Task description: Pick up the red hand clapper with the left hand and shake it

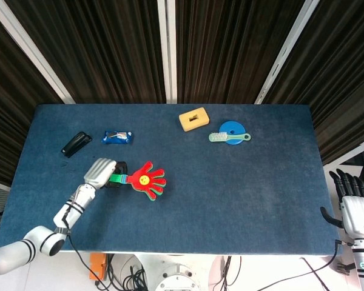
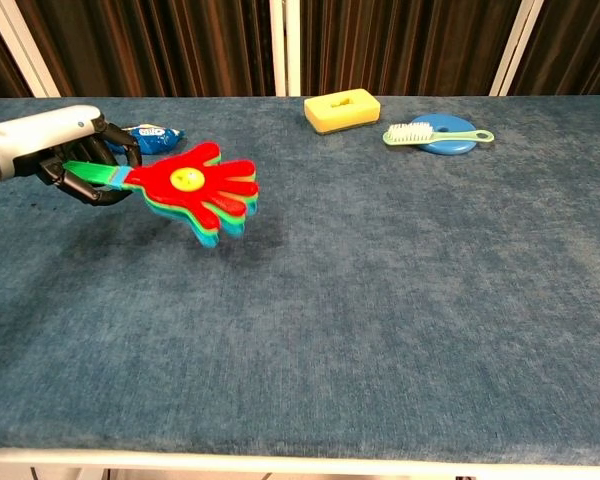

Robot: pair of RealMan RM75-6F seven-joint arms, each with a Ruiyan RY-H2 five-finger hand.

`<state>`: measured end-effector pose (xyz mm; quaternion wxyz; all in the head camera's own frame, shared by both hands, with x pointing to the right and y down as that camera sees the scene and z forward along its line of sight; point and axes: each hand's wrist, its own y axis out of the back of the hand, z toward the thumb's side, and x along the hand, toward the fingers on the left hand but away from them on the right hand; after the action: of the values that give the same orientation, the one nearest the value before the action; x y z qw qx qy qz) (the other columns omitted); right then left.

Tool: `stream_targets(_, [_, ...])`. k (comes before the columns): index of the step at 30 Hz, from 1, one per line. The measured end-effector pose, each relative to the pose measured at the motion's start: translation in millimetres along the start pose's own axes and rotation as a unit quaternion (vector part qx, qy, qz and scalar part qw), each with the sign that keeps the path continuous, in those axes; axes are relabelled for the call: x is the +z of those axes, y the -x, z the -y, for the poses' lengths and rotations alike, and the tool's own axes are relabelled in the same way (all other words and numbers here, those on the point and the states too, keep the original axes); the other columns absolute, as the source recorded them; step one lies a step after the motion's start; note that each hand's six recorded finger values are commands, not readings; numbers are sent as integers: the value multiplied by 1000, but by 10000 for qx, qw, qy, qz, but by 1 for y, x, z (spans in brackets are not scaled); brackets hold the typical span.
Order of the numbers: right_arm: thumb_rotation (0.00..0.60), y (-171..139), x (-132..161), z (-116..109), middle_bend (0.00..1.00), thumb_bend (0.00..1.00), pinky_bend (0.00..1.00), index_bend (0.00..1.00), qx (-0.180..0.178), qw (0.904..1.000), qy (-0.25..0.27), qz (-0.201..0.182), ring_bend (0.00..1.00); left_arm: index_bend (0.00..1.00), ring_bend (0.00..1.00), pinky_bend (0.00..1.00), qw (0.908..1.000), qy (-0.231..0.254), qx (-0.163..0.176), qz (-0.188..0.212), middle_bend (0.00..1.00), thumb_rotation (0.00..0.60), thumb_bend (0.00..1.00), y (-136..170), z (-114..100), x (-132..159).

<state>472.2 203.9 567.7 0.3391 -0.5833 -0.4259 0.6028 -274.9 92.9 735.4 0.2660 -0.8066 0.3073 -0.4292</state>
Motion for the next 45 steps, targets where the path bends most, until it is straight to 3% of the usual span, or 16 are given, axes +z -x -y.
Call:
stream_targets(4, [600, 0, 0, -2, 0, 207, 0, 0, -29, 10000, -8, 0, 0, 561, 1000, 1000, 9999, 127, 72, -62, 994, 600, 416, 0, -4, -2])
stream_targets(11, [600, 0, 0, -1, 0, 207, 0, 0, -28, 10000, 7, -11, 0, 296, 1000, 1000, 9989, 360, 290, -12, 1000, 600, 342, 3, -17, -2])
stream_targets(14, [600, -1, -1, -1, 0, 207, 0, 0, -10, 10000, 17, -5, 0, 288, 1000, 1000, 9981, 433, 433, 75, 1000, 600, 308, 5, -22, -1])
stream_targets(18, [600, -1, 0, -2, 0, 205, 0, 0, -21, 10000, 19, -15, 0, 431, 1000, 1000, 9957, 626, 658, 186, 1000, 600, 271, 7, -30, 0])
stream_targets(19, [600, -1, 0, -2, 0, 204, 0, 0, -25, 10000, 18, -20, 0, 494, 1000, 1000, 9946, 709, 730, 212, 1000, 600, 262, 8, -33, 0])
stream_targets(22, [600, -1, 2, -3, 0, 205, 0, 0, -38, 10000, 13, -41, 0, 843, 1000, 1000, 9917, 898, 892, 231, 1000, 600, 235, 9, -39, -1])
stream_targets(25, [600, -1, 4, -3, 0, 207, 0, 0, -44, 10000, 4, -54, 0, 983, 1000, 1000, 9900, 1016, 957, 196, 1000, 600, 231, 10, -42, -3])
stream_targets(34, [600, 0, 6, -2, 0, 211, 0, 0, -43, 10000, 5, -59, 0, 1000, 1000, 1000, 9877, 1115, 1083, 145, 1000, 600, 236, 13, -48, -6])
stream_targets(39, [600, 0, 5, -1, 0, 212, 0, 0, -27, 10000, 17, -52, 0, 1000, 1000, 1000, 9906, 859, 1050, 146, 1000, 600, 424, 13, -47, -6])
stream_targets(45, [600, 1, 4, 1, 0, 210, 0, 0, -17, 10000, 66, -56, 0, 1000, 1000, 1000, 9974, -41, 696, 202, 1000, 600, 608, 15, -37, -6])
